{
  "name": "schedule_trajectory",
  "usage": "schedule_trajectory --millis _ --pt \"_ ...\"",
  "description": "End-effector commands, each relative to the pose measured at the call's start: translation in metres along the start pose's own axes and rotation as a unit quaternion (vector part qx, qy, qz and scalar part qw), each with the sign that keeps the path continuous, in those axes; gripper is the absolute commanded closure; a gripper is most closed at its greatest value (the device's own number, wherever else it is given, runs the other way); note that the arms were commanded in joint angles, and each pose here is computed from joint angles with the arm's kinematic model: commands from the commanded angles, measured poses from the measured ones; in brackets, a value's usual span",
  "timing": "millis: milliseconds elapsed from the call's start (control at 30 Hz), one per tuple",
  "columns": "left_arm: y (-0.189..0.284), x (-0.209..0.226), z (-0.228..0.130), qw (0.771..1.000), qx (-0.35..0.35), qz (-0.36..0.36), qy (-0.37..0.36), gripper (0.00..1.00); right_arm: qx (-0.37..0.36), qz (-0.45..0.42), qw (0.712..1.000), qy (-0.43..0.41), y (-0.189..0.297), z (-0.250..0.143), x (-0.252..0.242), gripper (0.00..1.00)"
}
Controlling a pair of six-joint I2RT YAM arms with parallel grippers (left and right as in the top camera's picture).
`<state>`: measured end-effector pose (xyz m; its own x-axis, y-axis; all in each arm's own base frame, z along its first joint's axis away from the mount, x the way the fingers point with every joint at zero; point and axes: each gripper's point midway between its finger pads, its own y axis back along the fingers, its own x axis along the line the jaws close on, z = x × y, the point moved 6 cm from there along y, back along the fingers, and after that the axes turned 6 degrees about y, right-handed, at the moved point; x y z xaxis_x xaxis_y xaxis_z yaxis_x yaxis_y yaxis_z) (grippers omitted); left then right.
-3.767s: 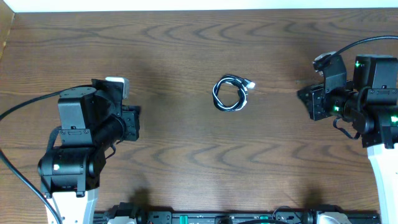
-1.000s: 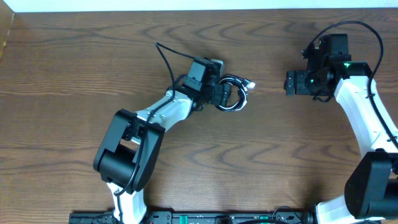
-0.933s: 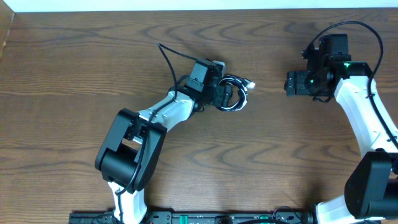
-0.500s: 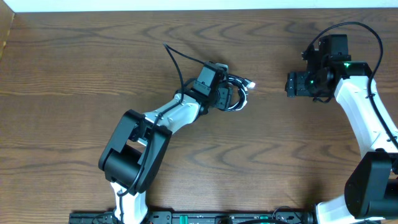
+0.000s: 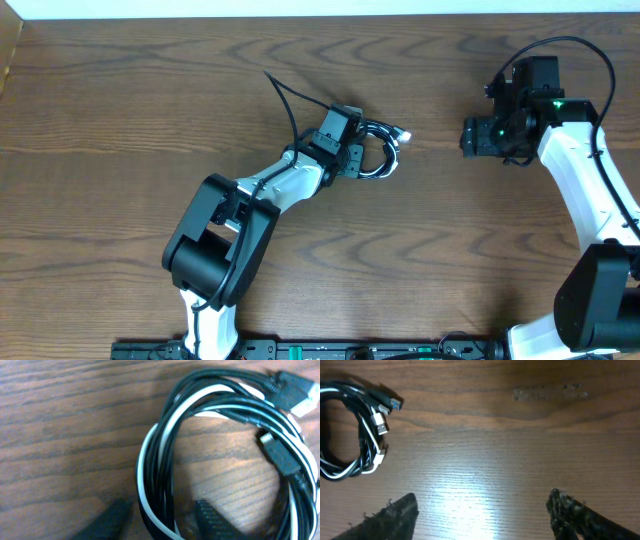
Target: Untangle cables
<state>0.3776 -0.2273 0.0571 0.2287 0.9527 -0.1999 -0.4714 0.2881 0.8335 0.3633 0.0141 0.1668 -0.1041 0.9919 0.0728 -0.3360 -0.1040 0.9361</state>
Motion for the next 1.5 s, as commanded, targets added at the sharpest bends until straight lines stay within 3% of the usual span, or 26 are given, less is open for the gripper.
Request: schedule_trajectory --millis 0,33,67,267,400,633,900,1133,1233,1367,1467 --pt "-0.002 -0.001 0.004 1.0 -0.005 0.009 -0.001 0.78 -0.007 -0.003 1.0 0.001 0.004 0.004 -0.001 0.28" --pt "-0.002 -0.001 0.004 1.0 -0.005 0.008 -0.001 0.89 -0.007 -0.004 1.0 0.001 0.004 0.004 -0.001 0.3" --pt "-0.002 -0.001 0.004 1.0 -0.005 0.007 -0.001 0.92 -0.007 -0.003 1.0 0.001 0.004 0.004 -0.001 0.31" --pt "-0.001 -0.005 0.004 1.0 -0.004 -0.009 0.004 0.92 -0.012 -0.004 1.0 0.001 0.004 0.006 -0.001 0.31" --pt "0.009 -0.008 0.013 0.999 -0.018 -0.016 0.023 0.92 -0.01 -0.004 1.0 0.001 0.002 0.005 -0.001 0.39" --pt "0.067 -0.033 0.051 0.992 -0.093 -0.09 0.017 0.92 -0.01 0.029 1.0 0.002 -0.003 0.002 0.006 0.34" --pt "0.135 -0.042 0.081 0.978 -0.172 -0.119 0.015 0.92 -0.018 0.14 0.99 0.017 -0.001 0.001 0.031 0.14" --pt "0.151 -0.054 0.079 0.971 -0.165 -0.172 0.005 0.92 -0.033 0.208 0.977 0.041 0.004 0.005 0.052 0.1" --pt "0.149 -0.055 0.076 0.972 -0.152 -0.179 0.005 0.92 -0.04 0.209 0.977 0.035 0.004 0.009 0.056 0.15" --pt "0.149 -0.057 0.074 0.972 -0.145 -0.184 0.019 0.92 -0.058 0.211 0.976 -0.016 0.005 0.02 0.057 0.33" --pt "0.15 -0.061 0.072 0.97 -0.137 -0.202 0.014 0.93 -0.073 0.214 0.973 -0.049 0.006 0.029 0.057 0.37"
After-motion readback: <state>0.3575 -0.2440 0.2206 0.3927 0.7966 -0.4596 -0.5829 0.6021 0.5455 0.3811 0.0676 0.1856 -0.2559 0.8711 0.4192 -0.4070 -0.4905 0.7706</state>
